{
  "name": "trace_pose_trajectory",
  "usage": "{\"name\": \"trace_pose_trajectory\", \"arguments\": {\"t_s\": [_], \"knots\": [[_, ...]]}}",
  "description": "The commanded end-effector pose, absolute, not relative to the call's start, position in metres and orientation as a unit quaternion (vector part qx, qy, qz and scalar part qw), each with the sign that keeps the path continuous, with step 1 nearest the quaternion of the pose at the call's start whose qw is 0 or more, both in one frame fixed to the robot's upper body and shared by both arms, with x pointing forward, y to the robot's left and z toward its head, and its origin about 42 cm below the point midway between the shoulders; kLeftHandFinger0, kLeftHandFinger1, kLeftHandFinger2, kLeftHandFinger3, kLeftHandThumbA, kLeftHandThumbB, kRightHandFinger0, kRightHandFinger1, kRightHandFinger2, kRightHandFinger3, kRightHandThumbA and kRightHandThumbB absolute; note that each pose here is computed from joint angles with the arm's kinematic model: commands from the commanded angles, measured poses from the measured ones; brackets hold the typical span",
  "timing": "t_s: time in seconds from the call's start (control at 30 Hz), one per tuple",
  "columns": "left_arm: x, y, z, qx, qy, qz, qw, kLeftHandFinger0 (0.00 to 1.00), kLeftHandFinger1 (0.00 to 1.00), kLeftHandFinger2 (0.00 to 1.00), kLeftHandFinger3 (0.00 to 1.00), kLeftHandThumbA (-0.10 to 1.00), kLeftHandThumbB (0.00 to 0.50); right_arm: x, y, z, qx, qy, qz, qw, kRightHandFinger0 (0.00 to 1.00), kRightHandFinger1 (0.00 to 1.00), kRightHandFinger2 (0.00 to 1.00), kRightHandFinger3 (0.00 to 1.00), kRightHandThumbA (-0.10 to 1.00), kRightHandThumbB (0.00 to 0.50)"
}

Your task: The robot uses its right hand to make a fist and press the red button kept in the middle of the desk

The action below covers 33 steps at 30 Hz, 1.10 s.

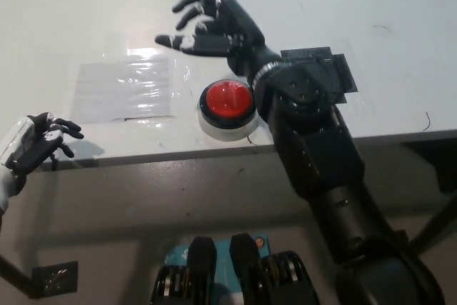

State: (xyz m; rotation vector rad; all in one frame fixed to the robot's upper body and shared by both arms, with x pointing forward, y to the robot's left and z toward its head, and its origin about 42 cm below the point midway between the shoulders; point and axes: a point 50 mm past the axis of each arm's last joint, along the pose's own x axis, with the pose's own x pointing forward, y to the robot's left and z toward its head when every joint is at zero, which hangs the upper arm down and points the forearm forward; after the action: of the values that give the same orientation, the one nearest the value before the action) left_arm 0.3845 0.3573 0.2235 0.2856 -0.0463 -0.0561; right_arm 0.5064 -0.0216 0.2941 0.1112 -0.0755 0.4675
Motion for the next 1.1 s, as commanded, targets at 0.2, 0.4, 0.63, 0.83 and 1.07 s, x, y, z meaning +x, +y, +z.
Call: {"name": "trace_pose_trajectory", "arguments": {"t_s": [0.2,0.4,0.63,0.83,1.07], "knots": [[0.396,0.360,0.252,0.153,-0.056,-0.029,0.986,0.17,0.32,0.45,0.58,0.50,0.000,0.508,-0.034,0.277,0.072,-0.072,0.222,0.970,0.00,0.00,0.32,0.40,1.00,0.181],[0.397,0.361,0.256,0.154,-0.055,-0.028,0.986,0.17,0.32,0.45,0.59,0.48,0.000,0.498,-0.043,0.245,0.074,-0.032,0.209,0.975,0.00,0.00,0.34,0.42,1.00,0.193],[0.403,0.363,0.264,0.160,-0.063,-0.034,0.985,0.18,0.32,0.46,0.59,0.49,0.000,0.494,-0.045,0.223,0.077,0.006,0.204,0.976,0.00,0.00,0.32,0.41,1.00,0.151],[0.406,0.365,0.269,0.166,-0.064,-0.031,0.984,0.20,0.33,0.47,0.61,0.48,0.000,0.488,-0.053,0.195,0.074,0.069,0.192,0.976,0.00,0.00,0.30,0.40,1.00,0.191],[0.409,0.365,0.271,0.169,-0.065,-0.033,0.983,0.22,0.34,0.48,0.60,0.51,0.000,0.486,-0.063,0.182,0.076,0.077,0.180,0.978,0.00,0.00,0.28,0.40,1.00,0.184]]}}
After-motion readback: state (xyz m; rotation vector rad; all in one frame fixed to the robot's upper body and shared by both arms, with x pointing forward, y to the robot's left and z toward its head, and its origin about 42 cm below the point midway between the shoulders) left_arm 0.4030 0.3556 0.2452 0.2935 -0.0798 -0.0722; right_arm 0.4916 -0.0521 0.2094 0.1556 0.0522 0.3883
